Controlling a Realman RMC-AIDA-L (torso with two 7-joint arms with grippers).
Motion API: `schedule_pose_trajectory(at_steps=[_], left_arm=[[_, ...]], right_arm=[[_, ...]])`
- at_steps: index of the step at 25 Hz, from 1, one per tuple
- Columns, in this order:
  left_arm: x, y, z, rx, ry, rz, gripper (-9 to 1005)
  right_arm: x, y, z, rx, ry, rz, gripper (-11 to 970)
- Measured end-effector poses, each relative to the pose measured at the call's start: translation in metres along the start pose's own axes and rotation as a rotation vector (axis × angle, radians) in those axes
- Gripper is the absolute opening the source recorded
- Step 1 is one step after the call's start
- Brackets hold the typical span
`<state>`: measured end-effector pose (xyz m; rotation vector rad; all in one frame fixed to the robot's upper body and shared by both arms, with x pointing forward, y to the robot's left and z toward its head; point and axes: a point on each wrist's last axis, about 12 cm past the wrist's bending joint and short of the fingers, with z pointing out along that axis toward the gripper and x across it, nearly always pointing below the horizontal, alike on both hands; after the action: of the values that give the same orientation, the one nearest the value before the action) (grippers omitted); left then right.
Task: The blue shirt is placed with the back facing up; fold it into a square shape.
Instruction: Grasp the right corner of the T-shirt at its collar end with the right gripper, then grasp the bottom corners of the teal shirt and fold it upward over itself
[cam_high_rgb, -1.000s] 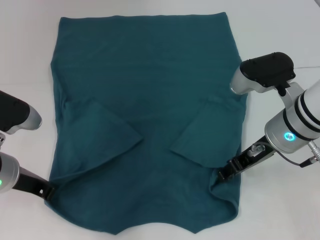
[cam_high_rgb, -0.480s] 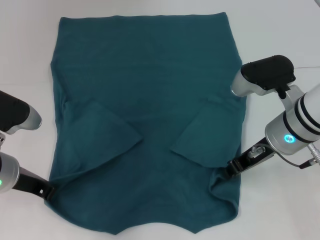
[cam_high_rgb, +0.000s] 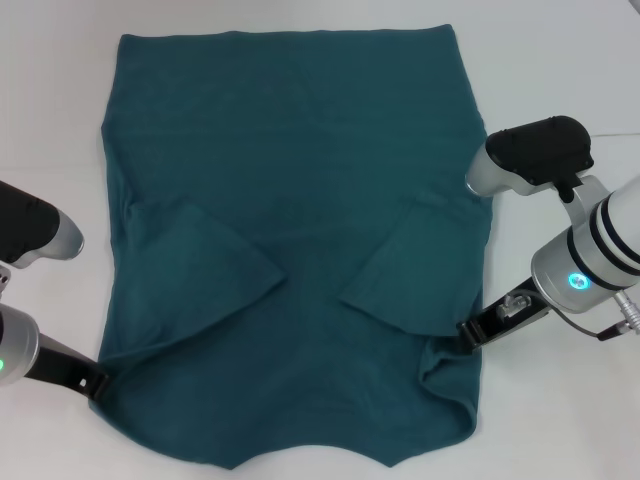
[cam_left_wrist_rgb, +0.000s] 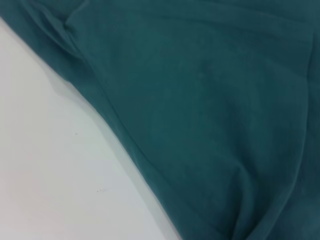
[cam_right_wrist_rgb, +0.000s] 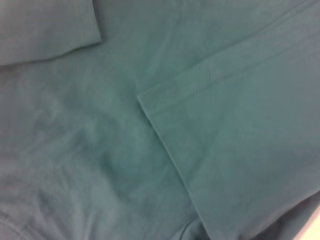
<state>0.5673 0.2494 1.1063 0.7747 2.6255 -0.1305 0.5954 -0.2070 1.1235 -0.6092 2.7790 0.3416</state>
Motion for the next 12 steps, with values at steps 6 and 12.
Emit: schedule_pose_trajectory(at_steps=[6,12], left_arm=[[0.0,0.001,0.0,-0.001,-0.002,-0.006,61],[0.0,0.003,-0.002,-0.004,0.004,-0.005,64]], right_arm=[[0.002,-0.009,-0.009,0.0,-0.015,-0.008,2],[0.002,-0.016,-0.028,0.044,0.003,-0.063,-1]])
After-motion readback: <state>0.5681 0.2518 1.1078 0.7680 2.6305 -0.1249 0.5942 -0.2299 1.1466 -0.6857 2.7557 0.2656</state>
